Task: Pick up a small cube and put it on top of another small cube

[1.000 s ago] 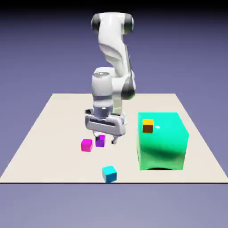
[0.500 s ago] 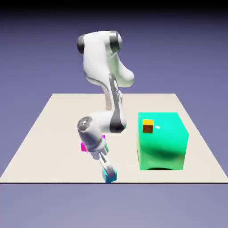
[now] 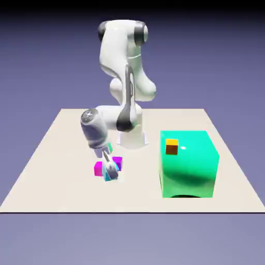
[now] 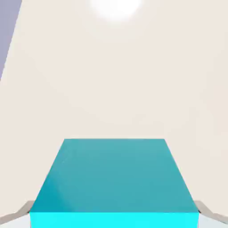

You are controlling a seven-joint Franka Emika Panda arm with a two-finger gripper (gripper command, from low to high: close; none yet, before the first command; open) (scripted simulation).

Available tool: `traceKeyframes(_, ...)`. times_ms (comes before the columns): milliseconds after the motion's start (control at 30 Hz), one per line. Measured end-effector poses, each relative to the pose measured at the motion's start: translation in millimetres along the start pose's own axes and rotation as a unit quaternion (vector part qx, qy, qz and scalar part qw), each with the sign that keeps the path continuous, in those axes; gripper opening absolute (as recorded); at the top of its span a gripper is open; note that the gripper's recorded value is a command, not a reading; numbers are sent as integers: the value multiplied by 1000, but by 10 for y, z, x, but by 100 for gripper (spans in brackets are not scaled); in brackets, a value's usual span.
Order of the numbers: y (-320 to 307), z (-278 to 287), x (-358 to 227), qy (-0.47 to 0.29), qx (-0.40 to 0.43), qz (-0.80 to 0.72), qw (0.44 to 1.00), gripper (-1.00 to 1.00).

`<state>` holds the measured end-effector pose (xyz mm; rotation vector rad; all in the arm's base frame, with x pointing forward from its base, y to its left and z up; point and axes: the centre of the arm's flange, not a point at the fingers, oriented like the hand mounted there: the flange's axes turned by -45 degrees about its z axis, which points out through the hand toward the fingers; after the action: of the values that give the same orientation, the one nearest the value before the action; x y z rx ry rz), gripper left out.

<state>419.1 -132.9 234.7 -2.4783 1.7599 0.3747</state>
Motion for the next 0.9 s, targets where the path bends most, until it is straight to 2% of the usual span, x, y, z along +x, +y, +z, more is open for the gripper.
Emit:
traceKeyframes(233, 899, -32, -231, -11, 13, 16, 1000, -100)
traceKeyframes(433, 1521, 167, -587, -48, 45, 15, 998, -100)
traceKeyframes(500, 1528, 170, -593, -49, 46, 15, 998, -100)
traceKeyframes(733, 1458, 798, -591, -50, 47, 14, 998, -100)
traceKeyframes(767, 1468, 859, -592, -48, 45, 15, 998, 100)
traceKeyframes(900, 1449, 680, -591, -53, 49, 13, 997, 100)
